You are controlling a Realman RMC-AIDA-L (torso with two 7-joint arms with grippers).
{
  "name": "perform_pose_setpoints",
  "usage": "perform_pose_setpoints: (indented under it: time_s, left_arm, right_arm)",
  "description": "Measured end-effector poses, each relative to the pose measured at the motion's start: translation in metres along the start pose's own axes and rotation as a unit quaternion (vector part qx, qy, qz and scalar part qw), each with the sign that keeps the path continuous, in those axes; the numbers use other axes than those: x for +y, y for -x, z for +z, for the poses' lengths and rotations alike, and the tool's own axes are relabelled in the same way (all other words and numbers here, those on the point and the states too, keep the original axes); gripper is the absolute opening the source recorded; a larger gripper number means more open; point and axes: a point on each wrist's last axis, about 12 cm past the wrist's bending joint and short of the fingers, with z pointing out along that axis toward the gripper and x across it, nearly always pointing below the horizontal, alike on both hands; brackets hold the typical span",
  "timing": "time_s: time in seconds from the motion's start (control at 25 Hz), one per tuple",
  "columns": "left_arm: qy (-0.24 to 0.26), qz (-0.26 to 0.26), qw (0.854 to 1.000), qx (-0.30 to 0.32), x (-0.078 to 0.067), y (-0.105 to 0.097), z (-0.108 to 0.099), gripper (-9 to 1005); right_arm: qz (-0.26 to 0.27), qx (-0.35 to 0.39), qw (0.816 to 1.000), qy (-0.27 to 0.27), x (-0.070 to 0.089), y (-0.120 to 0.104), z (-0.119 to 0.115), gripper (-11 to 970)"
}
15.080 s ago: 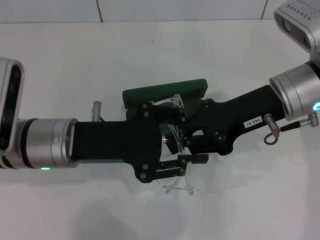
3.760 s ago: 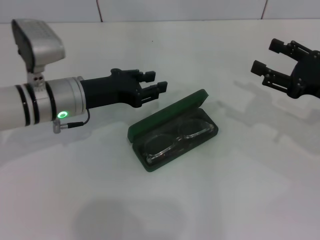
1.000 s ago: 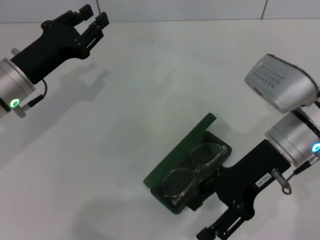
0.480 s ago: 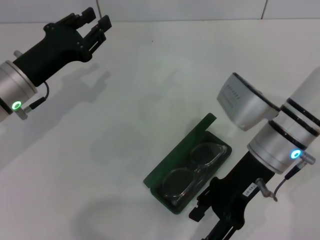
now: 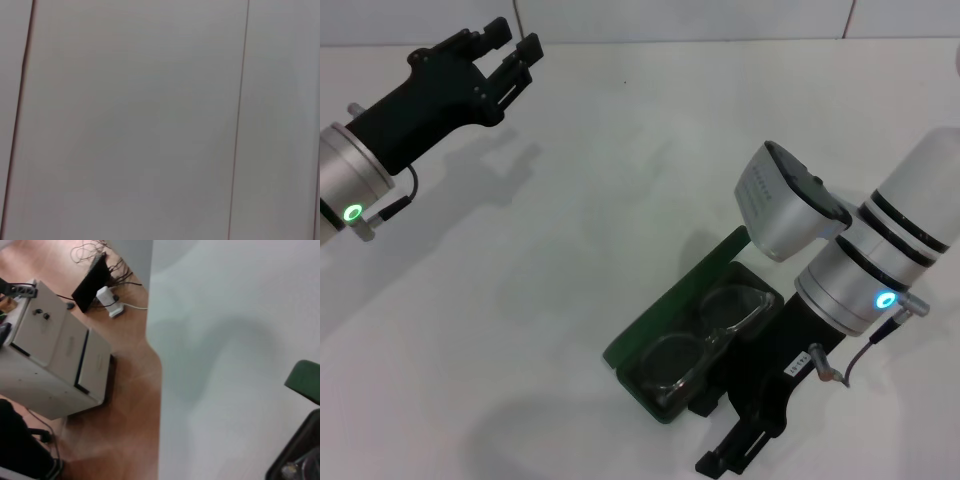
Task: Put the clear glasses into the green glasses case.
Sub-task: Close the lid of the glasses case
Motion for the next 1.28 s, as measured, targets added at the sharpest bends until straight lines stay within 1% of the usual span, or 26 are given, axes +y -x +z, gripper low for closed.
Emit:
perform_pose_setpoints:
  time_s: [0.24,0.44,0.6,0.92,1.16,1.28]
  left_arm:
    - [0.002,0.001,1.000,0.000,0.001,0.000,-0.001,447]
    - [0.001,0.007,1.000,0.002,0.002,0.001,0.001,448]
    - [0.002,0.012,1.000,0.002,0.002,0.001,0.001,448]
    - [0.004,0.013,1.000,0.005,0.001,-0.001,-0.001,449]
    - [0.008,0.012,1.000,0.006,0.001,-0.003,-0.004,449]
    - [0.010,0.008,1.000,0.004,0.001,-0.004,-0.004,449]
  right_arm:
    - [-0.003,-0.004,1.000,-0.019,-0.005,0.004,-0.001,766]
    - [-0.006,-0.023,0.998,-0.056,-0.012,0.010,-0.001,766]
    - [-0.008,-0.041,0.996,-0.073,-0.015,0.014,-0.002,766]
    - [0.002,-0.047,0.990,-0.133,-0.028,0.018,-0.002,765]
    - [-0.011,-0.057,0.987,-0.152,-0.030,0.023,-0.004,765]
    - [-0.021,-0.069,0.985,-0.159,-0.028,0.023,-0.006,765]
